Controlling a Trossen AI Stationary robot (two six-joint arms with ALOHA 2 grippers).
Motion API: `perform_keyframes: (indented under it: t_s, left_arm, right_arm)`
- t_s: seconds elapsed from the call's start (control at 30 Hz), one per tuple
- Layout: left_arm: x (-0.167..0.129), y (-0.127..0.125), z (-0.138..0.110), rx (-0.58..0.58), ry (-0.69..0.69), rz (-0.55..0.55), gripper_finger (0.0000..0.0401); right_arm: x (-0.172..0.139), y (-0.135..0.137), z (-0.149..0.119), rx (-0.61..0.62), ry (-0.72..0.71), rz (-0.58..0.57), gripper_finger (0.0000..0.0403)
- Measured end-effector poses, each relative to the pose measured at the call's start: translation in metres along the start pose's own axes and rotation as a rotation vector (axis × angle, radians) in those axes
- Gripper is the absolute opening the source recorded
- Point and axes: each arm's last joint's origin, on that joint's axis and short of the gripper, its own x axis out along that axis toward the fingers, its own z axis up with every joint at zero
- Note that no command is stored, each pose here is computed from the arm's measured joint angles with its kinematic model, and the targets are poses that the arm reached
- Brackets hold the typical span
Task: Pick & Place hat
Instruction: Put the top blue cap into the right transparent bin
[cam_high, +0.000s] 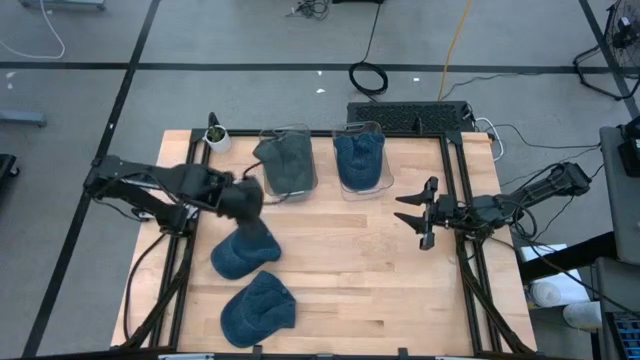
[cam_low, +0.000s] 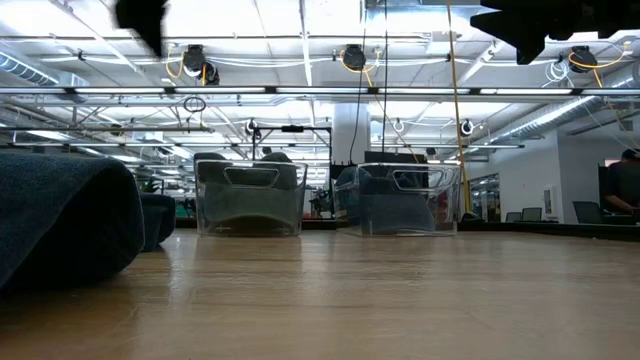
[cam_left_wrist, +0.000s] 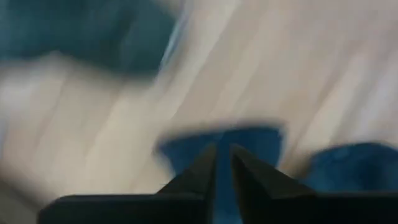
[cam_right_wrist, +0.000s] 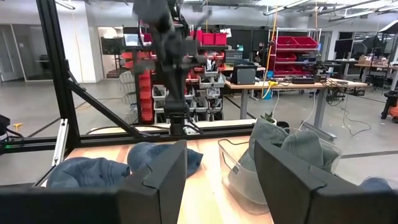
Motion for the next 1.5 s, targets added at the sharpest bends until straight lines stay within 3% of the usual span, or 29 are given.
perform_keyframes:
  t_s: [0.13, 0.23, 0.4, 0.57, 0.9, 1.03, 1.23, 1.5]
  left_arm:
    - [0.022, 0.000, -0.032, -0.216, 0.157, 0.164, 0.0108]
    - [0.045, -0.007, -0.054, -0.242, 0.183, 0.215, 0.0163]
    - [0.081, -0.016, -0.089, -0.089, 0.274, 0.174, 0.0241]
    - [0.101, -0.024, -0.112, 0.109, 0.311, 0.075, 0.0275]
    - [0.116, -0.029, -0.119, 0.091, 0.239, 0.017, 0.0275]
    - [0.117, -0.029, -0.119, 0.170, 0.216, 0.017, 0.0273]
    - [0.117, -0.030, -0.117, 0.402, 0.185, -0.009, 0.0247]
    - [0.117, -0.032, -0.117, 0.439, 0.183, -0.029, 0.0192]
  right_arm:
    - [0.000, 0.000, 0.000, 0.004, 0.000, 0.000, 0.0174]
    - [0.000, 0.000, 0.000, 0.004, 0.001, 0.002, 0.0174]
    - [0.000, 0.000, 0.000, 0.003, 0.001, 0.003, 0.0175]
    - [0.000, 0.000, 0.001, -0.001, -0.007, 0.003, 0.0172]
    - [0.000, 0.000, 0.001, -0.001, -0.008, 0.003, 0.0169]
    - [0.000, 0.000, 0.000, 0.000, -0.002, 0.003, 0.0169]
    - [0.000, 0.000, 0.000, 0.001, -0.002, 0.003, 0.0169]
    - [0.000, 0.000, 0.000, 0.001, -0.002, 0.003, 0.0165]
